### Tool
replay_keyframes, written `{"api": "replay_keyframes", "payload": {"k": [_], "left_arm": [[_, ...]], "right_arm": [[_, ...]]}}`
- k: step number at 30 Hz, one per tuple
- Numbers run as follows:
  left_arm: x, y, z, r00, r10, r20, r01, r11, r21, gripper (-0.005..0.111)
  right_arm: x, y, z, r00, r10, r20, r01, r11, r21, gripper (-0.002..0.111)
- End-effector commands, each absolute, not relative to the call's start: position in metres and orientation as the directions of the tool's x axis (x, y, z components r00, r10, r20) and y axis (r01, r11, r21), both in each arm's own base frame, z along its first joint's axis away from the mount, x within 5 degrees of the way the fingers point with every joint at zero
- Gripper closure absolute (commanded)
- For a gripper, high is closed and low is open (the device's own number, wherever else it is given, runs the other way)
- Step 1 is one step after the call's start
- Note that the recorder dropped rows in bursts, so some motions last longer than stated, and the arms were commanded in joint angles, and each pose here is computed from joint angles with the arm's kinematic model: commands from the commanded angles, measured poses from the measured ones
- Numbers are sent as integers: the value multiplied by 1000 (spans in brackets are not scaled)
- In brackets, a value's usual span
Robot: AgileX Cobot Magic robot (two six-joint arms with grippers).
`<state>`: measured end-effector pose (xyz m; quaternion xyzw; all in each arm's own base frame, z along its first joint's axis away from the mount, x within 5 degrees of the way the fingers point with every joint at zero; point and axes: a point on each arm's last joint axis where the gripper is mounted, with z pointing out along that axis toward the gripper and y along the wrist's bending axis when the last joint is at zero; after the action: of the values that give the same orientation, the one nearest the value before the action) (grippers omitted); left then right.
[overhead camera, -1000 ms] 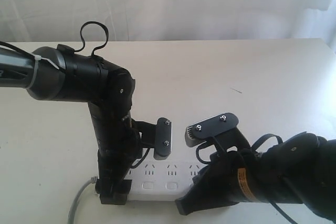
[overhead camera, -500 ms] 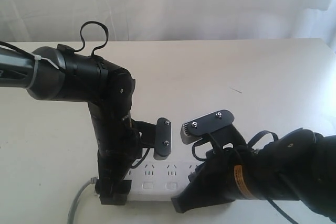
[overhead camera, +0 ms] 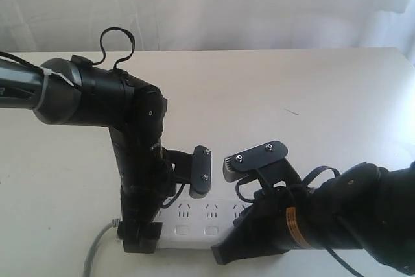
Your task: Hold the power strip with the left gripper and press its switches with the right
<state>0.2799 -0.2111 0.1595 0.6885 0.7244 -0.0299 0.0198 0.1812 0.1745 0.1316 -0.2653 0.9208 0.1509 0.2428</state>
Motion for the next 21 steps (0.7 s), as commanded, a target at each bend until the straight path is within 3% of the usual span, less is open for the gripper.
{"api": "replay_keyframes", "payload": {"k": [1, 6, 16, 21], "left_arm": [[275, -209, 164, -70, 996, -64, 997, 67, -50, 107], [275, -209, 164, -70, 996, -64, 997, 67, -50, 107], [275, -209, 164, -68, 996, -64, 997, 65, -50, 107], [275, -209, 164, -68, 996, -64, 997, 65, -50, 107]], "right_arm": [[173, 169, 106, -776, -465, -427, -565, 812, 143, 108], [173, 169, 112, -767, -460, -448, -570, 809, 146, 108], [171, 160, 187, -624, -326, -710, -580, 803, 141, 108], [172, 153, 202, -580, -286, -762, -554, 825, 113, 108]]}}
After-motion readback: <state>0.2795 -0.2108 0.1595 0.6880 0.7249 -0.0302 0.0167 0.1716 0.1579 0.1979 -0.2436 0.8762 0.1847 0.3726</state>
